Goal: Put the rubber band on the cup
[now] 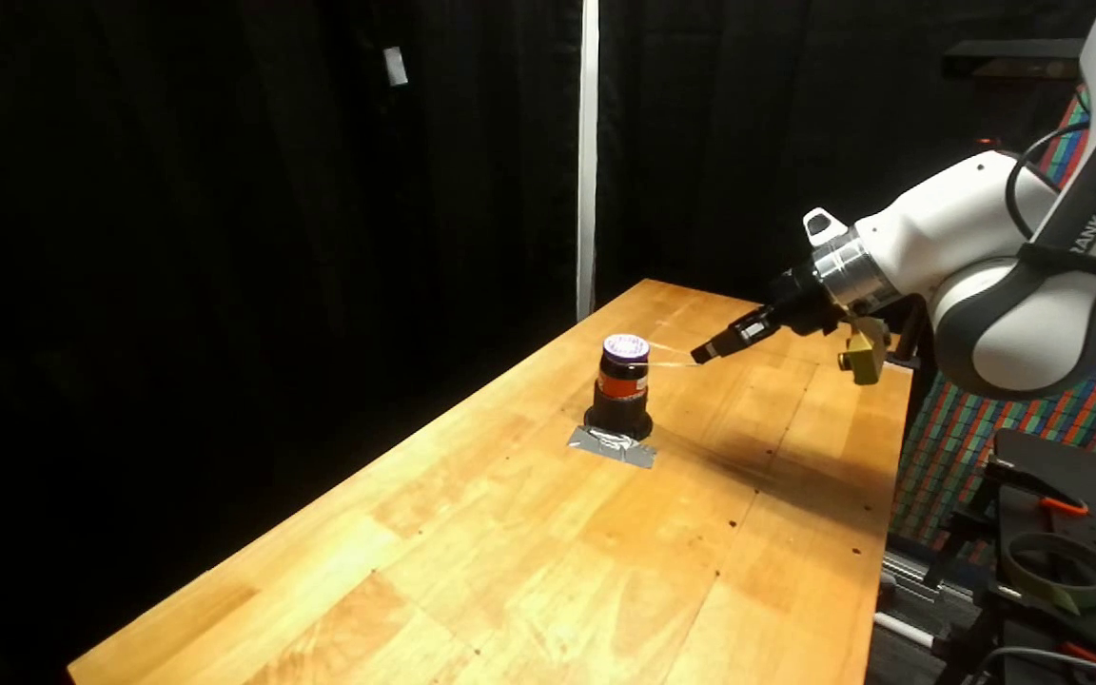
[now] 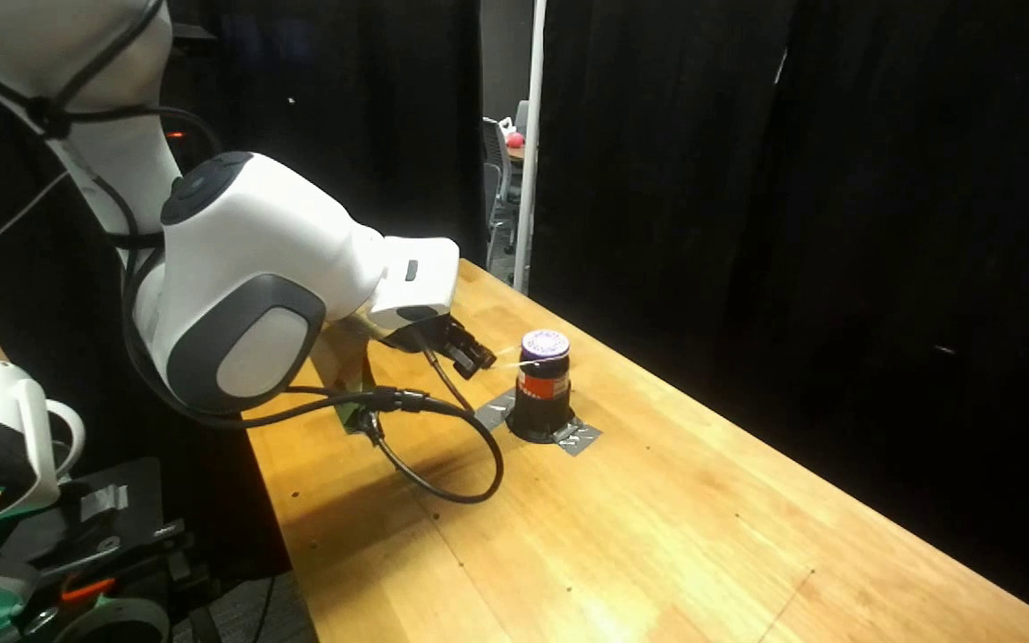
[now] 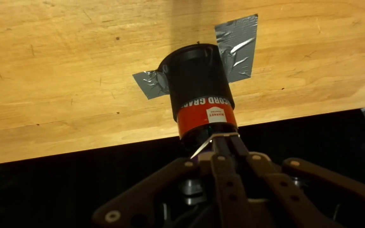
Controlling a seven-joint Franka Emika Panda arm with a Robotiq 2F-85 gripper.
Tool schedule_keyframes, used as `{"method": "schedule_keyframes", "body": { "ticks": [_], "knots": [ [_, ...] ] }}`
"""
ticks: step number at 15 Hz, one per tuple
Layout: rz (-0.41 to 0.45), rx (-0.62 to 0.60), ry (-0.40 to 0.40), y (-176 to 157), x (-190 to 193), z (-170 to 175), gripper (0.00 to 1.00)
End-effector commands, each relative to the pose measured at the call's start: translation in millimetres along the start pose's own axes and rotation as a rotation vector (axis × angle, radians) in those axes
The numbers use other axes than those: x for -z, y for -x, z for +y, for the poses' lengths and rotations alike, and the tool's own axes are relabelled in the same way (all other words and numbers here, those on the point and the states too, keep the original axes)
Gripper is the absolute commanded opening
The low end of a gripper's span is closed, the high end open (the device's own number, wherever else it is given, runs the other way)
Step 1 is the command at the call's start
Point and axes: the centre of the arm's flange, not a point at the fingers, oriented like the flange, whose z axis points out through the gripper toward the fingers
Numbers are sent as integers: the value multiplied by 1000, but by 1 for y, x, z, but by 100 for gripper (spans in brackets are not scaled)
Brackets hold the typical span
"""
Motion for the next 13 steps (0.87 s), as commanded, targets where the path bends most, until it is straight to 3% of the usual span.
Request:
{"method": "schedule_keyframes", "body": {
  "ticks": [1, 8, 9, 10, 11, 13],
  "knots": [
    [57, -4, -28, 14, 12, -6, 9],
    [135, -16, -41, 23, 20, -8, 10],
    [117, -14, -35, 23, 19, -8, 34],
    [30, -15, -52, 23, 18, -7, 35],
    [70, -12, -42, 21, 11, -8, 13],
    [30, -10, -39, 25, 7, -8, 30]
  ]
}}
